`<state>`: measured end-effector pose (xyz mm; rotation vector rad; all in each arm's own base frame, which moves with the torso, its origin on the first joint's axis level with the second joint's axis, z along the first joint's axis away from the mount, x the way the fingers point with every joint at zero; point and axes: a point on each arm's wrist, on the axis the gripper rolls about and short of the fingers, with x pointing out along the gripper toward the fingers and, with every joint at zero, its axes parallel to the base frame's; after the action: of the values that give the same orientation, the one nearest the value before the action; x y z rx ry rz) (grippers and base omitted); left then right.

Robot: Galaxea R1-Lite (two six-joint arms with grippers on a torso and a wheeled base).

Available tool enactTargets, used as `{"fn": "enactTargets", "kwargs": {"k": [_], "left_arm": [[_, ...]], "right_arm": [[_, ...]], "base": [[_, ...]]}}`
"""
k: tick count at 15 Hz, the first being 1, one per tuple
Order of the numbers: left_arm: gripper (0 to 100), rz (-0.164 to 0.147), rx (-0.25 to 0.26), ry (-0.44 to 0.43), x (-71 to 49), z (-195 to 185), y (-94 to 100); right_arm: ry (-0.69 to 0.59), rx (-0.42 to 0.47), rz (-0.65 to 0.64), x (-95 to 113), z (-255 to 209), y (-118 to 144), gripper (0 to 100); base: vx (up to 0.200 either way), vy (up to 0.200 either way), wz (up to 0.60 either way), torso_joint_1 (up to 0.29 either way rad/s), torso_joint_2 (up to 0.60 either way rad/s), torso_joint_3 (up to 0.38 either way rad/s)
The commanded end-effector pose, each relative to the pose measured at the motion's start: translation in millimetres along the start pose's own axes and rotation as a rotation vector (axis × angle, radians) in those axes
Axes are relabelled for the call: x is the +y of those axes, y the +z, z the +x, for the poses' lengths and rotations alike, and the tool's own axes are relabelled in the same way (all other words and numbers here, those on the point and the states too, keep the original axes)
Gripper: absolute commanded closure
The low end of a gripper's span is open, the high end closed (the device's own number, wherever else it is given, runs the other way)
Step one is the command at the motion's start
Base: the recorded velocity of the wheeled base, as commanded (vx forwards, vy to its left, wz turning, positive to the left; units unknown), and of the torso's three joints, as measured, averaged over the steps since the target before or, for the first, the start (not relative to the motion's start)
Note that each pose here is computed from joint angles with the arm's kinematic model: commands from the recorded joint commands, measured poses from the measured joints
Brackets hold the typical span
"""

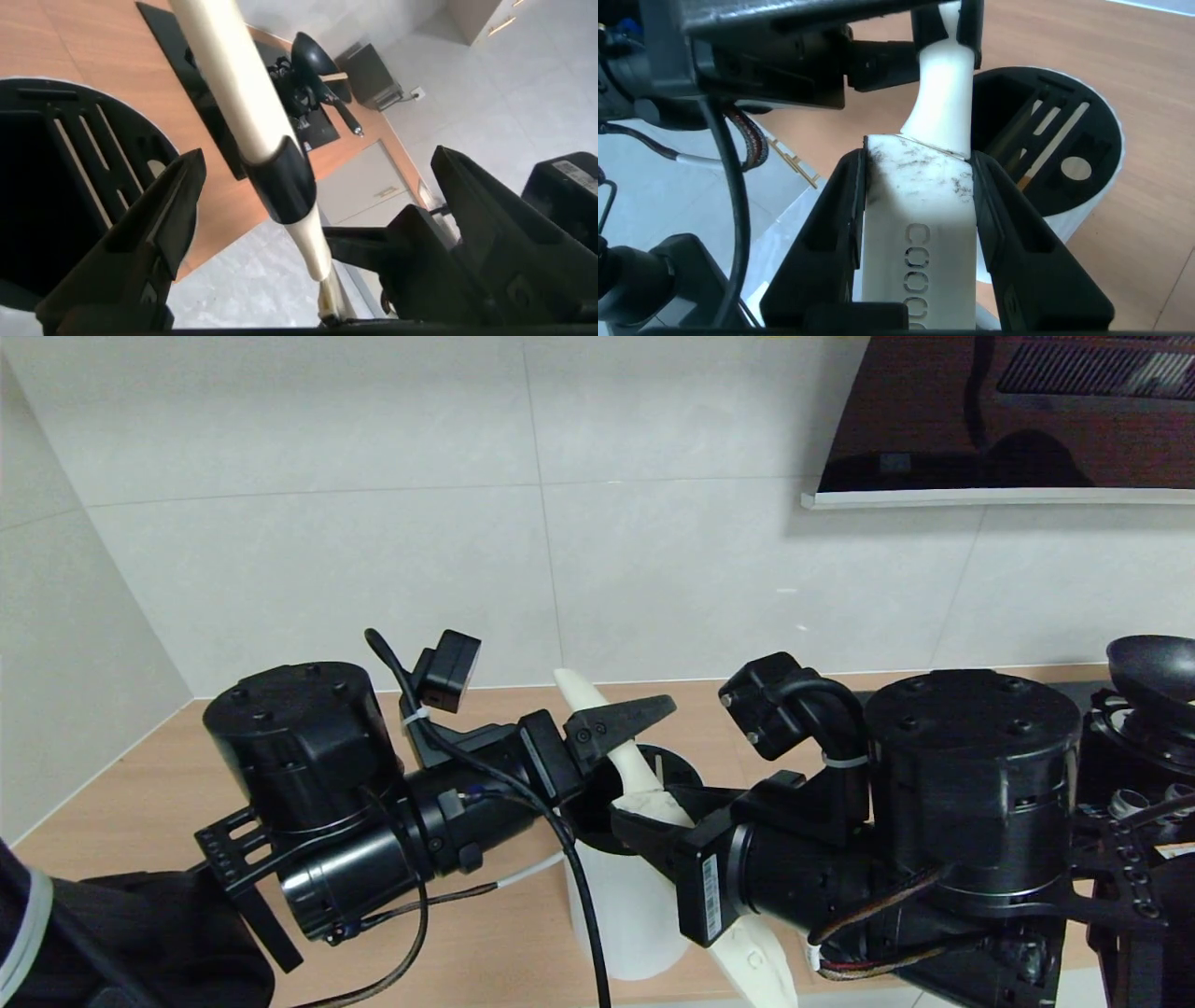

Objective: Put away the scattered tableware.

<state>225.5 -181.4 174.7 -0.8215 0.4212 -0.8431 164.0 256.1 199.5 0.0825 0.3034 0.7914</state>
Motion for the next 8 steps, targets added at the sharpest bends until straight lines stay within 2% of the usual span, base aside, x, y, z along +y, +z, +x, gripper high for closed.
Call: {"fn": "enactTargets", "kwargs": {"k": [1,8], "left_arm": [[100,-0.002,0.003,0.003,1.3,0.9,-0.9],[100,-0.002,0.003,0.003,1.5,1.8,-0.8]], "right_arm": [[0.008,0.005,-0.003,2.7,-0.1,-1.3,100],[0.008,0.005,-0.001,2.6,-0.1,-1.6,100]], "base": [[0.0,0.0,0.0,0.0,0.0,0.0],[0.0,0.0,0.0,0.0,0.0,0.0]]}}
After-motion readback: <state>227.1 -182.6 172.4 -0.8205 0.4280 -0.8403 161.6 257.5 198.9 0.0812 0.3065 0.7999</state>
